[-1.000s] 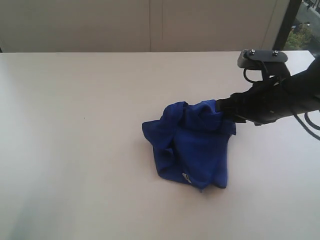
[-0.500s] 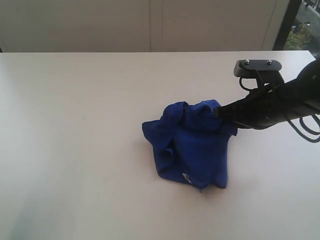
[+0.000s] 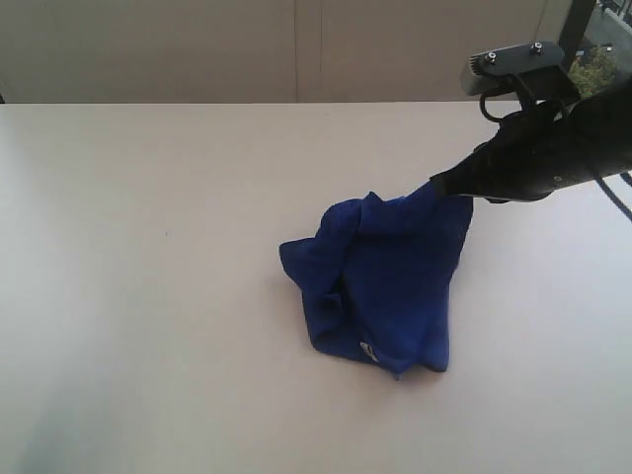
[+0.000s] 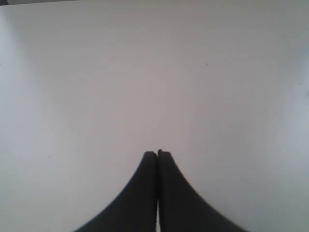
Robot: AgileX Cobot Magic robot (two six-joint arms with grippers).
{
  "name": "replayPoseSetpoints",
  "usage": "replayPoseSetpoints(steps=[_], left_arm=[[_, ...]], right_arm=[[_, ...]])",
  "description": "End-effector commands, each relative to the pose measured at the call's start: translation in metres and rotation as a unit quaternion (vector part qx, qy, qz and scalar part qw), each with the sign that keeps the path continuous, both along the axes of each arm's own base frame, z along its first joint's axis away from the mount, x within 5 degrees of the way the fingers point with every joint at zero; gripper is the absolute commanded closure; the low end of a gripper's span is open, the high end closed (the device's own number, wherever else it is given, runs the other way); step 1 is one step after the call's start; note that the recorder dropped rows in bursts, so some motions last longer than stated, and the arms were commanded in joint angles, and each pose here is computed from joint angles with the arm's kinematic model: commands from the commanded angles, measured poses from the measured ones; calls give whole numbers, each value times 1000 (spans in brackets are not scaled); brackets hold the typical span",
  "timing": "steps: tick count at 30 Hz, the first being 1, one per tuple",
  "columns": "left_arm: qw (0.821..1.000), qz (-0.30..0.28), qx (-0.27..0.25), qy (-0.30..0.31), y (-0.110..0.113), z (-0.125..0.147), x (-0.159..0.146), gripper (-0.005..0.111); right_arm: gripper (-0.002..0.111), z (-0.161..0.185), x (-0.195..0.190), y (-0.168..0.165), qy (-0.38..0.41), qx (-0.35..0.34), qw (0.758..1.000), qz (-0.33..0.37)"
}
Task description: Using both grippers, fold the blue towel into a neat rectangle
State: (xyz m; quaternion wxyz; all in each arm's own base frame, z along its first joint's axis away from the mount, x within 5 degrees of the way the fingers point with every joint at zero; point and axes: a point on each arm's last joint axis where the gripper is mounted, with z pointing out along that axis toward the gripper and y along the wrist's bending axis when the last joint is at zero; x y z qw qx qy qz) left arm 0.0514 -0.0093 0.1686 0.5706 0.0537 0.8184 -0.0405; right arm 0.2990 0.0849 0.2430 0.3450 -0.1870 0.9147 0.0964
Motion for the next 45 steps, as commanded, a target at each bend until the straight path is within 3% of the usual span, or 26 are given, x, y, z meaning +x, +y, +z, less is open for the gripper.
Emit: replayPoseSetpoints(steps=[1,26,39,40,42,45], left_arm=[[1000,2,-6,1,0,-2,0,107],[1000,7,-8,-27,1,3,2,107],[989,25,-20,-142,4,24,6,107],[987,28,-28,-156,4,27,6,107],[982,41,-111,-150,3,27,6,107],[988,32,-104,-111,1,28,5,107]], right_arm=[[108,7,-5,-2,-3,-28,999,27],[108,2,-4,-1,4,-29,999,27],[108,2,-4,-1,5,-29,999,27],[108,2,-4,-1,5,-29,999,27],[108,2,-4,-1,6,-29,999,27],[108,2,-5,-1,8,-27,999,26]])
